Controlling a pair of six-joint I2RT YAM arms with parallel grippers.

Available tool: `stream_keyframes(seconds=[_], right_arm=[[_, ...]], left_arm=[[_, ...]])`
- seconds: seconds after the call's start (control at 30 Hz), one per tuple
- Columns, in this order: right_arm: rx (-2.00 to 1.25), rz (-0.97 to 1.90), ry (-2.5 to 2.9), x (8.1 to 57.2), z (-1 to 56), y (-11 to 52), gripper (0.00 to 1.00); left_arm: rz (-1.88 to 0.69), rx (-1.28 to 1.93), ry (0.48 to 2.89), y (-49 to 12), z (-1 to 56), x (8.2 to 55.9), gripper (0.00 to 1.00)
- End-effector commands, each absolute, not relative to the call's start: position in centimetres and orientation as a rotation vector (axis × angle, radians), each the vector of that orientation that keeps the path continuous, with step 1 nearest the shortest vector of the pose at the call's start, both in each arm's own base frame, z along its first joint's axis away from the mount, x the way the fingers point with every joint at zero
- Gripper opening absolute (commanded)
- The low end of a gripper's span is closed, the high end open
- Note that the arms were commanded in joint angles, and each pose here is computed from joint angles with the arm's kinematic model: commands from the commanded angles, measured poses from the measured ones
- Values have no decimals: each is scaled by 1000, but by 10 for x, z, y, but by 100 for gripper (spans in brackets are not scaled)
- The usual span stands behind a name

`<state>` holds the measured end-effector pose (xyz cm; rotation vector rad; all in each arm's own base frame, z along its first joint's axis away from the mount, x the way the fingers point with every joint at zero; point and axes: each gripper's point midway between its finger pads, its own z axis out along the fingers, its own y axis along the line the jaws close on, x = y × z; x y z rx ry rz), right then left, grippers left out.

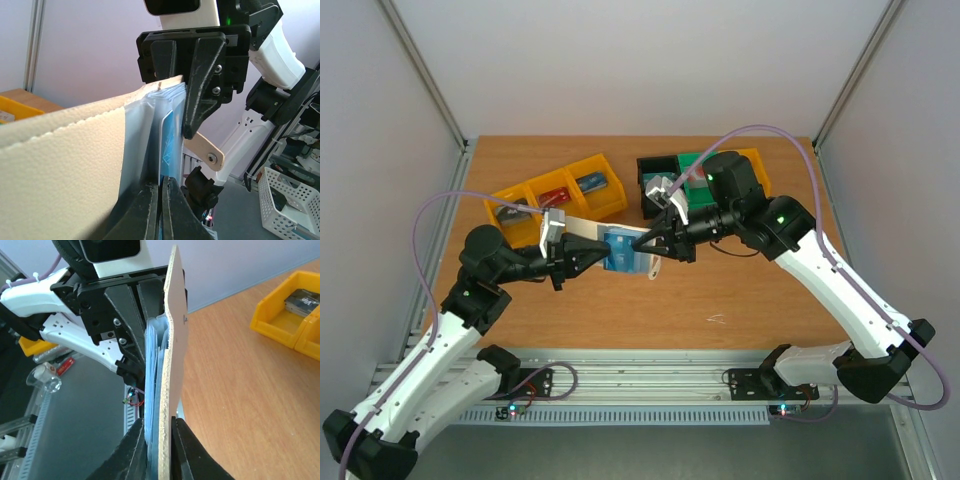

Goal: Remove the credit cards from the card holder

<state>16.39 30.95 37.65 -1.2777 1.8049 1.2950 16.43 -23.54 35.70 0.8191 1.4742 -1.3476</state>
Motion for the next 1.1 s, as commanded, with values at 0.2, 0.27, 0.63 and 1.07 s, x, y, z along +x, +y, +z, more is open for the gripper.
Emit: stream_keyframes(seconds=[0.2,0.27,0.63,1.07], right_arm=[[-1247,1320,1832,163,377,291,4],[-1255,1329,1838,160,378,290,3],[-1233,1311,1896,169,370,290,20],[-1189,1447,1820,181,380,310,28]], left_arm=[[-1321,783,1439,-228,364,171,0],[-1320,793,1436,-228,363,171,0],[-1306,814,1419,-229,362,171,0],[-1305,810,1395,-230,365,174,0]])
